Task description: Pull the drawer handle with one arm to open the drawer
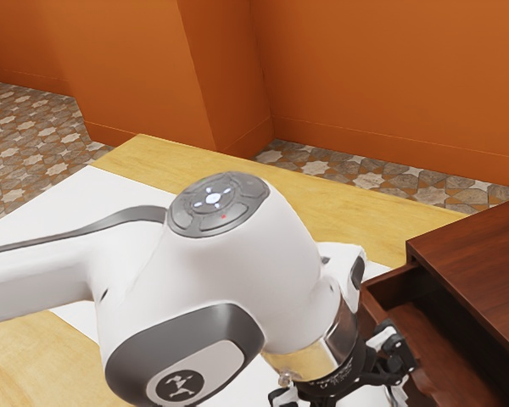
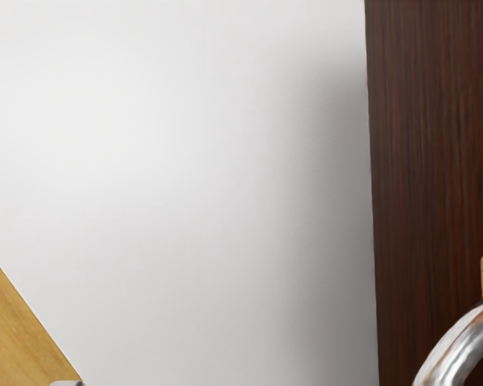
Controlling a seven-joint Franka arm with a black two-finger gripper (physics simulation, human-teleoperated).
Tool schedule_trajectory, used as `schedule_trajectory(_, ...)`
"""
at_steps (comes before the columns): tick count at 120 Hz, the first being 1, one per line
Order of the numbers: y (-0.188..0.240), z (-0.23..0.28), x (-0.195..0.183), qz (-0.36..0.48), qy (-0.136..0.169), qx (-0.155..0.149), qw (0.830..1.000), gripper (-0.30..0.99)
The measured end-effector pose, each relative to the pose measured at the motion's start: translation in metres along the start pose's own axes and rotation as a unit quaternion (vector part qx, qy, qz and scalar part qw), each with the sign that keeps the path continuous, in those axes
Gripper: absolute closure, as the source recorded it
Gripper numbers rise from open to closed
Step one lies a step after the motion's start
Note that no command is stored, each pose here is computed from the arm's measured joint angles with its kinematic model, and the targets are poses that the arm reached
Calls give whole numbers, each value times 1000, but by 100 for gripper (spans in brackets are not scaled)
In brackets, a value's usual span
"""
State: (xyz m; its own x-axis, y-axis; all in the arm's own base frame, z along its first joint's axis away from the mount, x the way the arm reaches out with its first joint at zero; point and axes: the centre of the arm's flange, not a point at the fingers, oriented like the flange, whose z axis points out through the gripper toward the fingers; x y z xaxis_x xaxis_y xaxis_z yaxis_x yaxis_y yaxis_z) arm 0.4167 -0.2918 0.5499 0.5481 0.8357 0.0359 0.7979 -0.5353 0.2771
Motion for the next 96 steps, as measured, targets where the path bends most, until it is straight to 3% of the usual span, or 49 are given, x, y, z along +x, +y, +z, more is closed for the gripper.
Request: schedule_trajectory(96,-40,-15,-2,-18,4,-3,1000,20)
